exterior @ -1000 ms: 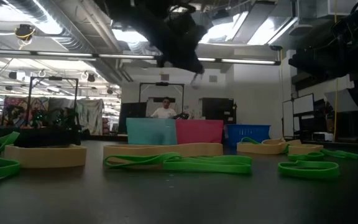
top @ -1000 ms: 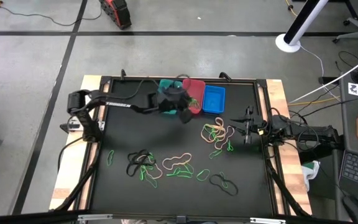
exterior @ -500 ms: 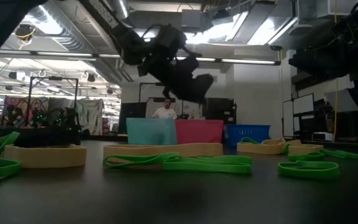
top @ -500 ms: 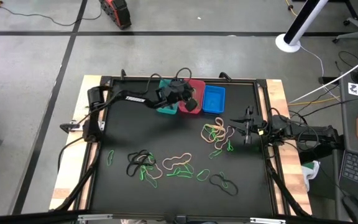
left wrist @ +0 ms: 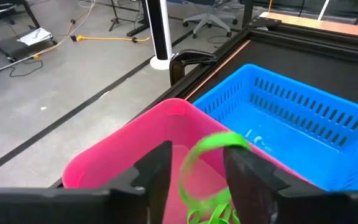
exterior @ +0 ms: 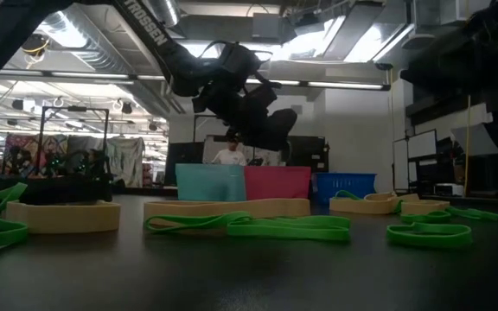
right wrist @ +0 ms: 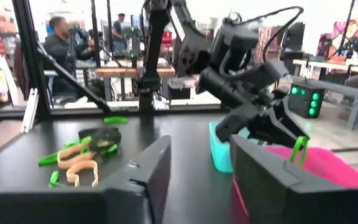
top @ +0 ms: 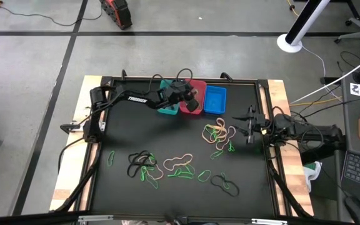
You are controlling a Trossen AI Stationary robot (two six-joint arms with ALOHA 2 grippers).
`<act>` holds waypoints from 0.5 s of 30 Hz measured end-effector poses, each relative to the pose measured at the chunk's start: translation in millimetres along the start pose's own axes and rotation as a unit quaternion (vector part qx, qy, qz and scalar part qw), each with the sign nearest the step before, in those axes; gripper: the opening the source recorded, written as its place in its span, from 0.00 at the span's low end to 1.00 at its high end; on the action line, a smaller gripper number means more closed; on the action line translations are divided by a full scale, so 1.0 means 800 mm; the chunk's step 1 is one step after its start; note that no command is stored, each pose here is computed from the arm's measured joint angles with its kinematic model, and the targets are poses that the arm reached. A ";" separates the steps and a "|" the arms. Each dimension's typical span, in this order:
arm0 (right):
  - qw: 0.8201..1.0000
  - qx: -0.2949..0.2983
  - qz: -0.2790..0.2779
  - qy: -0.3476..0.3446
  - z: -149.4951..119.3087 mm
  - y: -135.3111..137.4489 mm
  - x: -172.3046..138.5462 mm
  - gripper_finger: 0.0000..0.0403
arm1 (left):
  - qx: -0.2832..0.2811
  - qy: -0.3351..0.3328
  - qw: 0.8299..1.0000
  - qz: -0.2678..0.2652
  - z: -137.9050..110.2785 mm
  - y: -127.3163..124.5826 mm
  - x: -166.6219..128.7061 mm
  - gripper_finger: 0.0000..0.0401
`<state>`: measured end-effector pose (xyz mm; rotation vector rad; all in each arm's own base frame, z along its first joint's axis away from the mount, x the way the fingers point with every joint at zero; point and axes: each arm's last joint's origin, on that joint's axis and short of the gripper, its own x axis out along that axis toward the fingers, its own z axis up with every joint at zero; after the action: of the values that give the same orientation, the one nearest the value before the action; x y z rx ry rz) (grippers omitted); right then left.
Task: Sort rubber bands into baskets
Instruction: Put the green rubber band into the pink bin, then put the brown rubber band into the blue bin
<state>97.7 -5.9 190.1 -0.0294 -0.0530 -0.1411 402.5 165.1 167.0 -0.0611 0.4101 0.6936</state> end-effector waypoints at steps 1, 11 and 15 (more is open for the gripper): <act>1.000 -0.001 0.000 0.006 0.001 0.000 0.001 0.46 | 0.000 0.000 1.000 0.000 0.000 0.000 0.000 0.39; 0.992 -0.016 0.100 0.075 0.004 0.009 0.021 0.58 | -0.075 0.005 0.997 -0.004 -0.001 0.000 0.000 0.41; 0.988 -0.019 0.103 0.116 0.005 0.011 0.034 0.58 | -0.093 0.009 0.995 -0.033 -0.001 -0.003 0.000 0.41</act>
<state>125.5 -1.0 195.2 -0.0554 0.1856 0.0613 403.3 163.2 166.2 -0.2565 0.3587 0.6645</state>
